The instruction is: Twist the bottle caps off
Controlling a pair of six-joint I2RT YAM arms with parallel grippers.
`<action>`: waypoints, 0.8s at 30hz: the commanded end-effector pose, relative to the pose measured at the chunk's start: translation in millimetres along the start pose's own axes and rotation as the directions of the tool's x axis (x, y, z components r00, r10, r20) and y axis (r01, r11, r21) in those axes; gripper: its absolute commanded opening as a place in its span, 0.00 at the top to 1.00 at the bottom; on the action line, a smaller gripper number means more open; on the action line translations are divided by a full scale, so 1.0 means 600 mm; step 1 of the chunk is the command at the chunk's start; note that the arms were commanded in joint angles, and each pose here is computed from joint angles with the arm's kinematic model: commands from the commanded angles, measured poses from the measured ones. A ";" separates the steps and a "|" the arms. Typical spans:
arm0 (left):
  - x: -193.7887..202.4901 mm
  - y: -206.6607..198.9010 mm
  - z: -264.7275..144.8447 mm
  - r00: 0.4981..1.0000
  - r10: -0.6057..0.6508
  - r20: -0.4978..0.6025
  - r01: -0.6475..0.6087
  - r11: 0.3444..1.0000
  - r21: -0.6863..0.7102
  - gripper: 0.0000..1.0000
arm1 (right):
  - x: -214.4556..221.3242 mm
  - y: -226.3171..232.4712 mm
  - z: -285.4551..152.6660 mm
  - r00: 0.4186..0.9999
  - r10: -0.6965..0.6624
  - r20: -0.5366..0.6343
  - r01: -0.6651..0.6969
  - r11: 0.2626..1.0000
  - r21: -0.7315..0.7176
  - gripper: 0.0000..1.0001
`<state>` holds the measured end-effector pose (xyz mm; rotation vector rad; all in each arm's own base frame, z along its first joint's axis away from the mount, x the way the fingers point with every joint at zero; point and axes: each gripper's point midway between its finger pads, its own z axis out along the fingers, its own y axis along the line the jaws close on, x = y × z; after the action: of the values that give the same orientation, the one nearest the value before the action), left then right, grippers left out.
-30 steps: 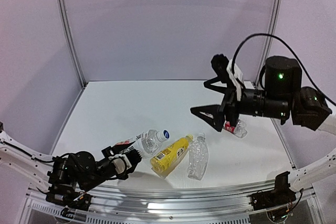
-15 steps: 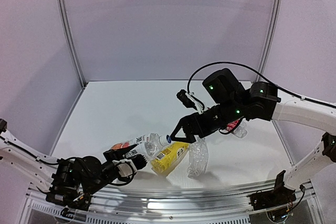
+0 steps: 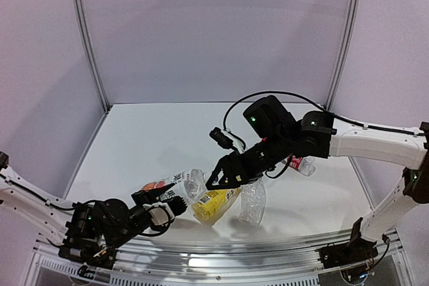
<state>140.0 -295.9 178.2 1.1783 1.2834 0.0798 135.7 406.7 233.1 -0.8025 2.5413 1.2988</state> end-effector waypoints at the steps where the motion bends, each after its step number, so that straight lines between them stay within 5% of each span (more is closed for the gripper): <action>1: -0.025 0.018 -0.004 0.998 -0.043 0.038 0.044 0.999 -0.023 1.00 | -0.019 0.019 -0.009 1.000 -0.014 0.028 0.015 0.999 -0.035 0.40; 16: -0.027 0.016 -0.005 0.998 -0.050 0.043 0.050 0.999 -0.009 1.00 | -0.036 0.030 -0.034 0.996 -0.041 0.081 0.044 0.998 -0.037 0.50; 24: -0.026 0.015 -0.005 0.998 -0.049 0.043 0.050 0.999 -0.008 1.00 | -0.038 0.037 -0.034 0.995 -0.061 0.075 0.065 0.997 -0.051 0.72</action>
<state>139.8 -294.8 182.6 1.1657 1.2815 0.0685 140.9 410.6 252.8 -0.8154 2.4654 1.3425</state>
